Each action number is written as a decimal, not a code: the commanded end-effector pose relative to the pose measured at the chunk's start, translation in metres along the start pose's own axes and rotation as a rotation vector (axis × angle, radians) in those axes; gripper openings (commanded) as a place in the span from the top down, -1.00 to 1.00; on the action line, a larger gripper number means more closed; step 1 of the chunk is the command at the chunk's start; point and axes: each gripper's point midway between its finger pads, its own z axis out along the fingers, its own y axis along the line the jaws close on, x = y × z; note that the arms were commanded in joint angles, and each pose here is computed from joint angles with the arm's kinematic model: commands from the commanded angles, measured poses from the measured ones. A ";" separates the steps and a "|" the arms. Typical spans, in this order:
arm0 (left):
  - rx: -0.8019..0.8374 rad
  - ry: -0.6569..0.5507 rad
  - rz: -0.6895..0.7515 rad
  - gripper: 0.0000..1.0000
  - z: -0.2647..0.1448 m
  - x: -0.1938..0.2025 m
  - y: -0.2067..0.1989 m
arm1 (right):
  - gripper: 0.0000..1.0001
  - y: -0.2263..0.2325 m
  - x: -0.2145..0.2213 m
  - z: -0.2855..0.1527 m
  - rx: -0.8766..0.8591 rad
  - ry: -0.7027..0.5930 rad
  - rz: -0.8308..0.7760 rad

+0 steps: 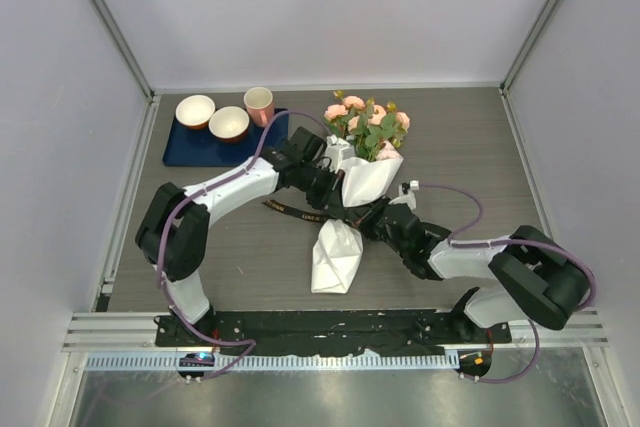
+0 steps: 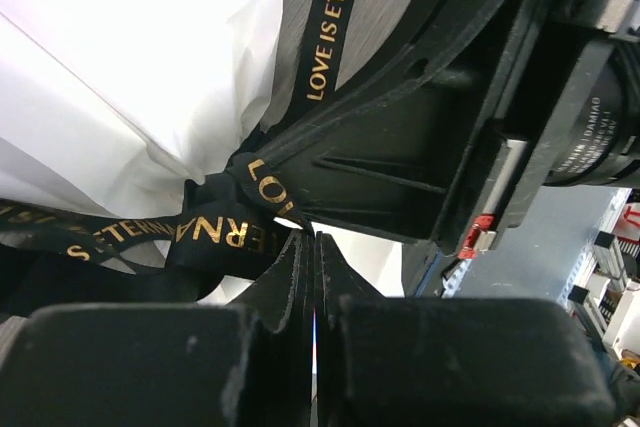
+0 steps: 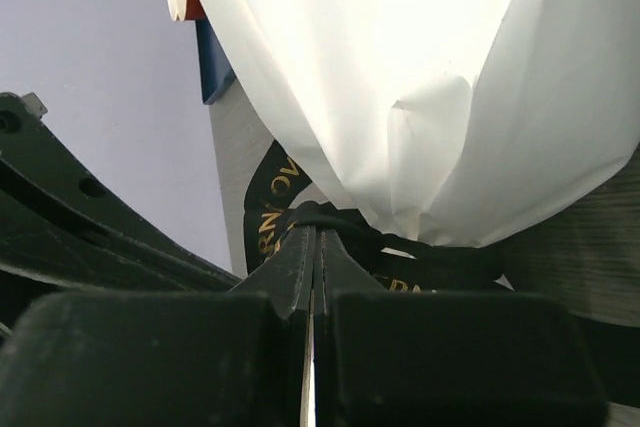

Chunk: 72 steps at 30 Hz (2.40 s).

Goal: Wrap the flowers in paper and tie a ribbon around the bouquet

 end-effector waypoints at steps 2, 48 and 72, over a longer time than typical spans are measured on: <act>0.074 -0.077 0.016 1.00 -0.014 -0.012 -0.022 | 1.00 0.020 -0.014 0.010 -0.120 -0.075 0.096; -0.008 -0.100 -0.181 1.00 0.008 0.041 0.021 | 0.05 -0.001 0.008 -0.011 -0.045 0.052 -0.020; -0.001 -0.101 -0.176 1.00 0.007 0.040 0.019 | -0.12 0.007 0.018 -0.022 0.039 0.108 0.022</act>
